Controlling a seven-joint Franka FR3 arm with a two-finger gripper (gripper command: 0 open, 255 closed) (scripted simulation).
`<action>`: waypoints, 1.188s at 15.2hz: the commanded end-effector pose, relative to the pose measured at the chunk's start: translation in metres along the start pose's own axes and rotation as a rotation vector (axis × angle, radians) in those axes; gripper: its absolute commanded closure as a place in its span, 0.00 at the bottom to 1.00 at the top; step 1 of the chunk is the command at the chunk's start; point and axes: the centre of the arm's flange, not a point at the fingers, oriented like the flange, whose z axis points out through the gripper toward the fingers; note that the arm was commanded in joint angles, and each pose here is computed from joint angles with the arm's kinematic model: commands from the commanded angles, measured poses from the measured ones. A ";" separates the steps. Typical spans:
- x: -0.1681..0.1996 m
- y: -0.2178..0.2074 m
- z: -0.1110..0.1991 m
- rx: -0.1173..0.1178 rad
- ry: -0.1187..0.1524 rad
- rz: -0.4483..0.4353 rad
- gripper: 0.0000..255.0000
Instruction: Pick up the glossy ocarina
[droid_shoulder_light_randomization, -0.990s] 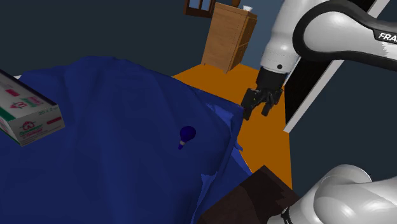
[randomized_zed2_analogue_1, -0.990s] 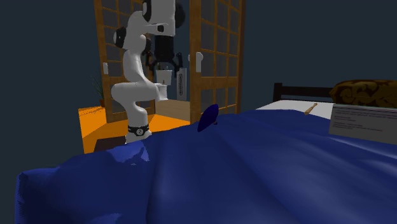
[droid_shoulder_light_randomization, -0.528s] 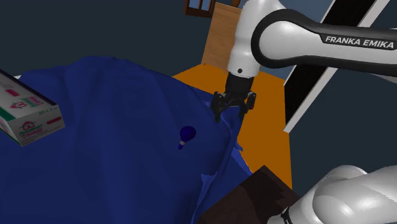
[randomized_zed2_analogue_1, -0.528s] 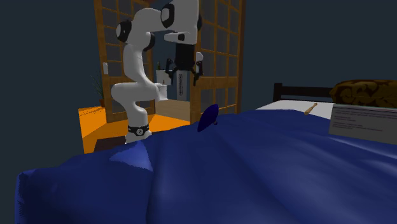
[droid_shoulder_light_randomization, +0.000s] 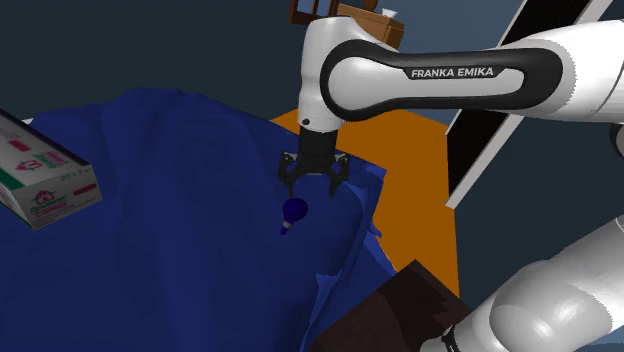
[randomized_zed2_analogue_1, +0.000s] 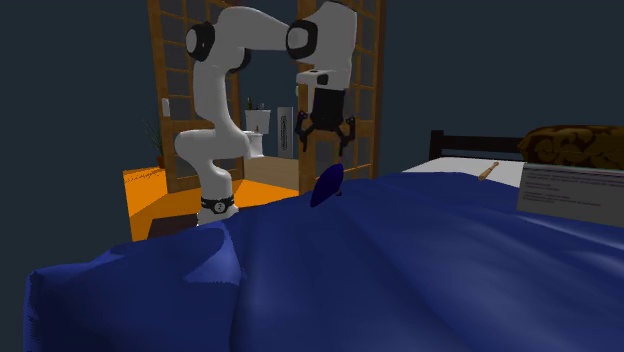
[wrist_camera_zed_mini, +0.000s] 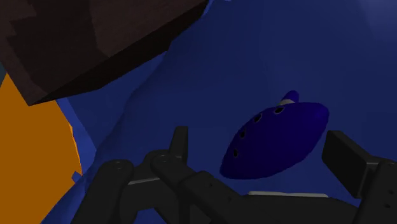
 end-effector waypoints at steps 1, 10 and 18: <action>0.008 -0.024 0.008 -0.007 -0.007 0.052 0.00; 0.016 -0.035 0.049 -0.009 -0.008 0.064 0.00; 0.015 -0.035 0.050 -0.009 -0.008 0.064 1.00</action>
